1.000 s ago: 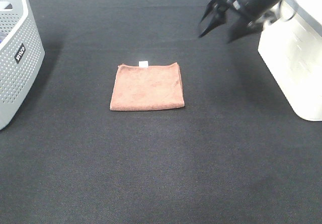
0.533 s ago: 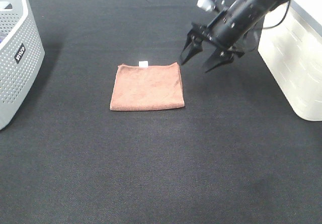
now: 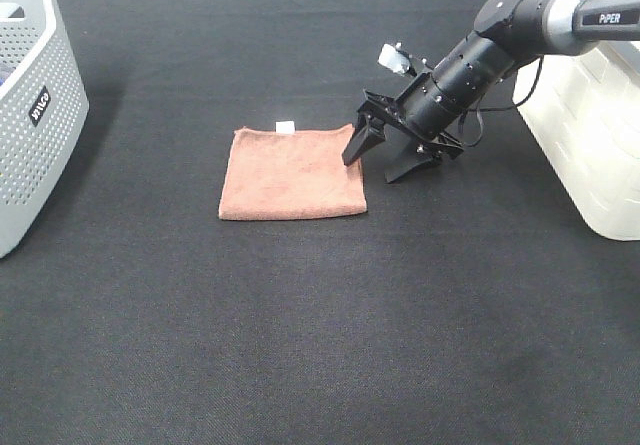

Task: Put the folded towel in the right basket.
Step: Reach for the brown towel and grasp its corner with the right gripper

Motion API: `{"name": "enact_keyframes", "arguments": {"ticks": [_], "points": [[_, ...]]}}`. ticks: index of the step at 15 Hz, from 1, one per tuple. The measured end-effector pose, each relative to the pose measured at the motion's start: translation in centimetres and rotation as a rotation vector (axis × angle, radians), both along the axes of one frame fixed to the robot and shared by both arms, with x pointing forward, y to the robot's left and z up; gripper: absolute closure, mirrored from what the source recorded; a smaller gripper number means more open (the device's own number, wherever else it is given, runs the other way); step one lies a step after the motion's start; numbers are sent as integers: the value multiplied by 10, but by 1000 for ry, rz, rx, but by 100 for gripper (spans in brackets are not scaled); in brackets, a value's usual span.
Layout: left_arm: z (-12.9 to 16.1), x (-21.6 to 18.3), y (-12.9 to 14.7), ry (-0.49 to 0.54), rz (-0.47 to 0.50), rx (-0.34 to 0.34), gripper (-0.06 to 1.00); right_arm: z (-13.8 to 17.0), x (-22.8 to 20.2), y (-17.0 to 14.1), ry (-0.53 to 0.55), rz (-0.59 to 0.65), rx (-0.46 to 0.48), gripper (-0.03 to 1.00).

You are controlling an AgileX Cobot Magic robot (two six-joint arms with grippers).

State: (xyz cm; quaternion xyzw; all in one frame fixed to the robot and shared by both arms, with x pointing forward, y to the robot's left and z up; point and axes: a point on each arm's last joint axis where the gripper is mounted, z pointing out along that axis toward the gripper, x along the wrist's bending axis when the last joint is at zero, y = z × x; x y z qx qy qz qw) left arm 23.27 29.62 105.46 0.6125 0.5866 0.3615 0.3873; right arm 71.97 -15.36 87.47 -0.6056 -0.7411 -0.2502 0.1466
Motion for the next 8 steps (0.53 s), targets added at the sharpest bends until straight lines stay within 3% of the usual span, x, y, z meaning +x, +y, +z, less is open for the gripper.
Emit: {"name": "enact_keyframes", "arguments": {"ticks": [4, 6, 7, 8], "points": [[0, 0, 0, 0, 0, 0, 7, -7, 3, 7, -16, -3, 45, 29], [0, 0, 0, 0, 0, 0, 7, -9, 0, 24, -47, 26, 39, 38], [0, 0, 0, 0, 0, 0, 7, -12, -2, 32, -58, 34, 35, 49], [0, 0, 0, 0, 0, 0, 7, -12, -2, 32, -58, 34, 35, 49]]}}
